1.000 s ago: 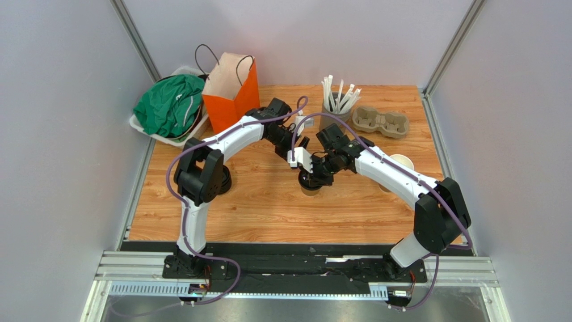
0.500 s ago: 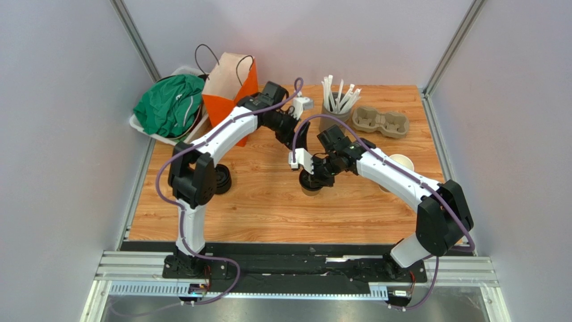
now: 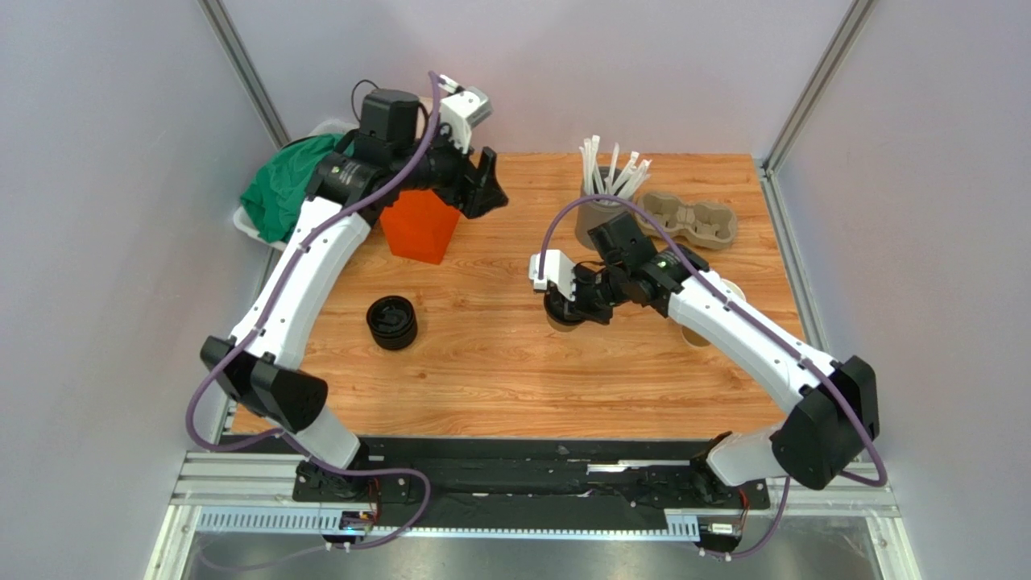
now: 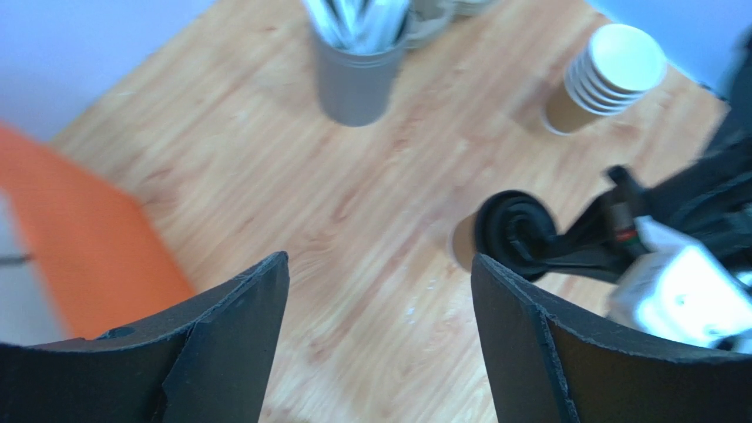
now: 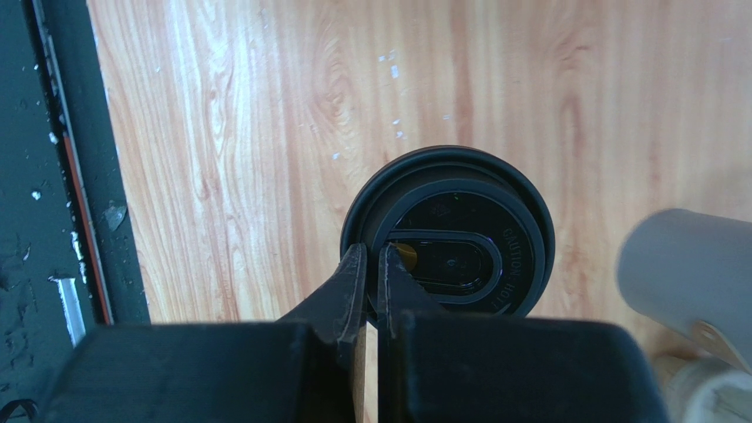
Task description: Pack the takeout coffee
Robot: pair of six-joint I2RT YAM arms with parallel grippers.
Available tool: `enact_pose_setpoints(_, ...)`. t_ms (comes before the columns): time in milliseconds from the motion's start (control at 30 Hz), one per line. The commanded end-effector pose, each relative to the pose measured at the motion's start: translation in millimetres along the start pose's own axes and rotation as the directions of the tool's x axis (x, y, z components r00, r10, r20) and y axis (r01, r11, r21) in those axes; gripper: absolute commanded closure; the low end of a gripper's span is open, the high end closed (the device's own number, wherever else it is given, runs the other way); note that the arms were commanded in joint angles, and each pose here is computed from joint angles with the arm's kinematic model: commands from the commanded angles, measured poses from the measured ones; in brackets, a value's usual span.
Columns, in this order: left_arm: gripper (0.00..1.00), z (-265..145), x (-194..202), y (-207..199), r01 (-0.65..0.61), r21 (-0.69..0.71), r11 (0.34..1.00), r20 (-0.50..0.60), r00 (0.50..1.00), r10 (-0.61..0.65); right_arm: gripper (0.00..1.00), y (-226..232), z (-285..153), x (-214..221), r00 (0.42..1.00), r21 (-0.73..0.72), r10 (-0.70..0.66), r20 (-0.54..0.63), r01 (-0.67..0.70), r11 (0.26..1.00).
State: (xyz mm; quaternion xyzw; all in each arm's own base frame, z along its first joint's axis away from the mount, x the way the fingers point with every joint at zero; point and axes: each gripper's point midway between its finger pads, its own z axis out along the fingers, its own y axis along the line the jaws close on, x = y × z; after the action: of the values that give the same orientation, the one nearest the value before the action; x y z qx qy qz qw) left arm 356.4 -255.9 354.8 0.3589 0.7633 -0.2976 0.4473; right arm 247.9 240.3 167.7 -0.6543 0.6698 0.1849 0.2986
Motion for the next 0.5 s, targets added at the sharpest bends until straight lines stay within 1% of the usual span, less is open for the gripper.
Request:
enact_pose_setpoints(0, 0.15, -32.4, -2.8, 34.1, -0.016, -0.249, 0.968, 0.021, 1.000, 0.022, 1.00, -10.4, -34.9, -22.6, 0.999, 0.113, 0.007, 0.045, -0.012, 0.994)
enact_pose_setpoints(33, 0.14, -43.6, -3.2, 45.0, -0.009, -0.320, 0.947, 0.027, 0.999, 0.018, 1.00, -12.2, -36.0, -23.9, 0.999, 0.127, 0.010, 0.053, -0.017, 0.992)
enact_pose_setpoints(67, 0.14, -46.5, -3.3, 51.0, -0.001, -0.347, 0.938, 0.036, 0.999, 0.014, 1.00, -12.6, -37.9, -24.6, 0.998, 0.139, 0.020, 0.059, -0.028, 0.990)
enact_pose_setpoints(200, 0.12, -55.5, 15.9, 83.3, 0.022, -0.479, 0.878, 0.005, 1.000, -0.022, 1.00, -13.3, -47.9, -24.4, 0.998, 0.181, 0.018, 0.065, -0.030, 0.983)
enact_pose_setpoints(333, 0.12, -57.1, 25.8, 114.3, -0.001, -0.555, 0.832, -0.016, 1.000, -0.009, 1.00, -7.8, -45.3, -22.1, 0.996, 0.176, 0.016, 0.085, -0.031, 0.984)
enact_pose_setpoints(467, 0.13, -51.5, 24.5, 131.2, -0.007, -0.565, 0.825, -0.018, 1.000, -0.004, 1.00, -5.5, -42.2, -21.1, 0.996, 0.162, 0.020, 0.088, -0.034, 0.986)
